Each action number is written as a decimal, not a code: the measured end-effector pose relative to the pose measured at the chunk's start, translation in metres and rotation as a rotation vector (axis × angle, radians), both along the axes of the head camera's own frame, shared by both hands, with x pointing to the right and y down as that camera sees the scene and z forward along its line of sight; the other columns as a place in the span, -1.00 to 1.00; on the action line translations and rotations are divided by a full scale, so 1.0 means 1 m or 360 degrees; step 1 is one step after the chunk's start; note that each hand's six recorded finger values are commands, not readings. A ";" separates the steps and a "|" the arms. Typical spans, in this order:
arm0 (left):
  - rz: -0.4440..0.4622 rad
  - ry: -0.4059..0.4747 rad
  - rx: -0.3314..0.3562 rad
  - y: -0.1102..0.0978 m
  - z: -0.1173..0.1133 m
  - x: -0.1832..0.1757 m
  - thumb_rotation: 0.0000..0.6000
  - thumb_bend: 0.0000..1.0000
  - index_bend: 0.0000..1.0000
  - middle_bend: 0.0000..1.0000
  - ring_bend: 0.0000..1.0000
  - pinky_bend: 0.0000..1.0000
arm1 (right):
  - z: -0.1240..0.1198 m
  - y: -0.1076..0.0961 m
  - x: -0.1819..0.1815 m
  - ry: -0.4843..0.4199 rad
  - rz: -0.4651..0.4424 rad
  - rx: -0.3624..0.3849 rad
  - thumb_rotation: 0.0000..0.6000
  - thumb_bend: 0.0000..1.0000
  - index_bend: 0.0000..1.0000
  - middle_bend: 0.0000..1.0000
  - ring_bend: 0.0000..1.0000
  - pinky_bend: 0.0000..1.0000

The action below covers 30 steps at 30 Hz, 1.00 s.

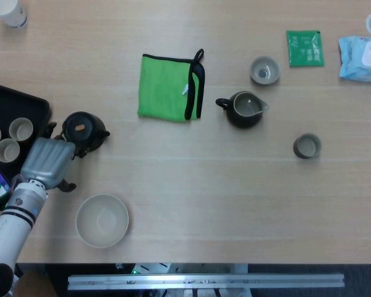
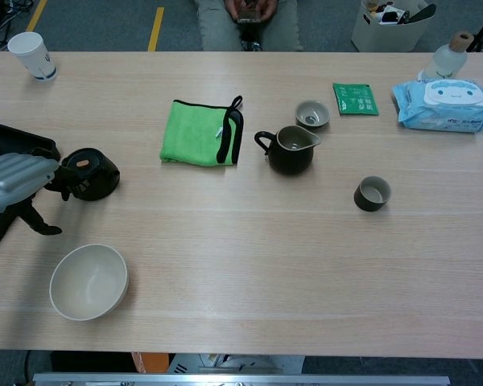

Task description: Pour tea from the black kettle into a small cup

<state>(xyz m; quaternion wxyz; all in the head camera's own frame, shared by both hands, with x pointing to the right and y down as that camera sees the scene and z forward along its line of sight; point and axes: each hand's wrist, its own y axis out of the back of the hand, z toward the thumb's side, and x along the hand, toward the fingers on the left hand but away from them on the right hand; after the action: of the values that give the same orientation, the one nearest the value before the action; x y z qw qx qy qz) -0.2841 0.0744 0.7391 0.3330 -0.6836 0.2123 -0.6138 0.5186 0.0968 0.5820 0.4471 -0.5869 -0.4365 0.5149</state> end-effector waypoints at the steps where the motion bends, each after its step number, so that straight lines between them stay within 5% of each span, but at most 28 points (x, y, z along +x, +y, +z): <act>1: 0.0001 -0.0001 -0.0003 0.000 0.000 0.000 1.00 -0.74 -0.19 -0.09 -0.32 -0.94 | 0.000 0.000 0.000 0.0000 0.0000 0.0000 1.00 -0.81 -0.27 -0.24 -0.44 -0.26; 14: -0.0013 0.0003 -0.0059 -0.002 0.004 -0.003 1.00 -0.74 -0.14 -0.03 -0.28 -0.94 | 0.000 0.000 -0.002 -0.0008 0.0005 -0.0004 1.00 -0.81 -0.27 -0.24 -0.44 -0.26; 30: -0.0048 0.0050 -0.0077 -0.008 0.004 -0.006 1.00 -0.74 0.26 0.50 0.15 -0.94 | -0.004 0.001 -0.003 -0.0003 0.0012 0.0019 1.00 -0.81 -0.27 -0.24 -0.44 -0.26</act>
<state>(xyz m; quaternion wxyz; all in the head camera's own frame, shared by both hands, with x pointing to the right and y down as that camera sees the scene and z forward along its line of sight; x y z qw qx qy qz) -0.2897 0.0660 0.7427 0.3036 -0.6977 0.2130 -0.6129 0.5160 0.0976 0.5776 0.4483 -0.5829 -0.4422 0.5134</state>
